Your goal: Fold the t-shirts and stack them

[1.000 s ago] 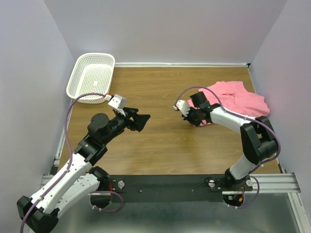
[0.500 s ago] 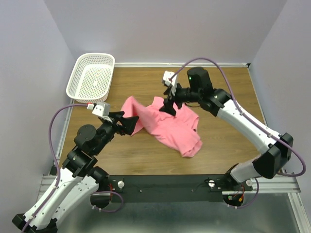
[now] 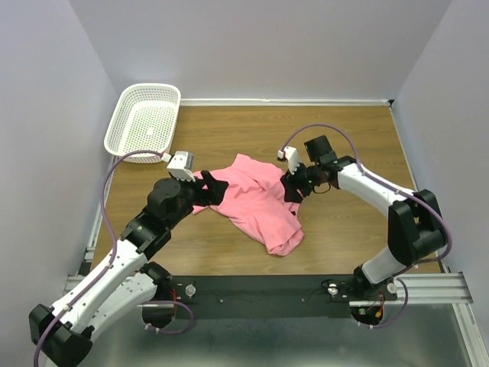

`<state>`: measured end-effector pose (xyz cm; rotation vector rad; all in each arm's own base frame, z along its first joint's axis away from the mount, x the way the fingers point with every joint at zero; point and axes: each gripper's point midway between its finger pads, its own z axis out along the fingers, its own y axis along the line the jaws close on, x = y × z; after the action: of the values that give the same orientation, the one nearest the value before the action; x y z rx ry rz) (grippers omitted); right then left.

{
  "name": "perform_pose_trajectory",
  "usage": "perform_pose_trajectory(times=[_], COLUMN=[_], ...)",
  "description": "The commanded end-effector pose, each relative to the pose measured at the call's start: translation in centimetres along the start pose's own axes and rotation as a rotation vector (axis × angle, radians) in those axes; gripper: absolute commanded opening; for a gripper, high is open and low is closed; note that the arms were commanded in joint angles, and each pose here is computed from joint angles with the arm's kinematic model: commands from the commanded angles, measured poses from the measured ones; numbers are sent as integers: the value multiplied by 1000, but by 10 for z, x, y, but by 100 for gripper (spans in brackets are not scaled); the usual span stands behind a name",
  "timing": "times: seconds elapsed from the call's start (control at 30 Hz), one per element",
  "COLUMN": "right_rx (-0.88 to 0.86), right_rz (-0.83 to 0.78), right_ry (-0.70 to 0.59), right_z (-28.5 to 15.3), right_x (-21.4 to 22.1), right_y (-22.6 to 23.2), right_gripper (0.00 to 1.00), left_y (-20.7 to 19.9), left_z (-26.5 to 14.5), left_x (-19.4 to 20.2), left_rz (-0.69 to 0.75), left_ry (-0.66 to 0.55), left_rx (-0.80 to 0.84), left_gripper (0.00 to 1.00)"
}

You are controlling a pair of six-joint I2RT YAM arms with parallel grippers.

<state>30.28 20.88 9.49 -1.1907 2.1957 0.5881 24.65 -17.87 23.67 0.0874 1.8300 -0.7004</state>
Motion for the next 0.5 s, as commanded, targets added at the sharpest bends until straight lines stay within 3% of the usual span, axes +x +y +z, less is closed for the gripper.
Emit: perform_pose_trajectory(times=[0.0,0.27,0.47], right_rx=[-135,-191,-272], right_rz=[49,145,149], right_ry=[-12,18,30], right_z=[10,49,69], right_x=[7,-7,-15], right_y=[27,15,29], right_gripper=[63,63,63], left_y=[32,86,120], left_z=[9,22,30], left_x=[35,87,87], left_rz=[-185,-480,-585], left_ry=[42,13,-29], left_rx=[-168,-418,-491], left_gripper=[85,85,85])
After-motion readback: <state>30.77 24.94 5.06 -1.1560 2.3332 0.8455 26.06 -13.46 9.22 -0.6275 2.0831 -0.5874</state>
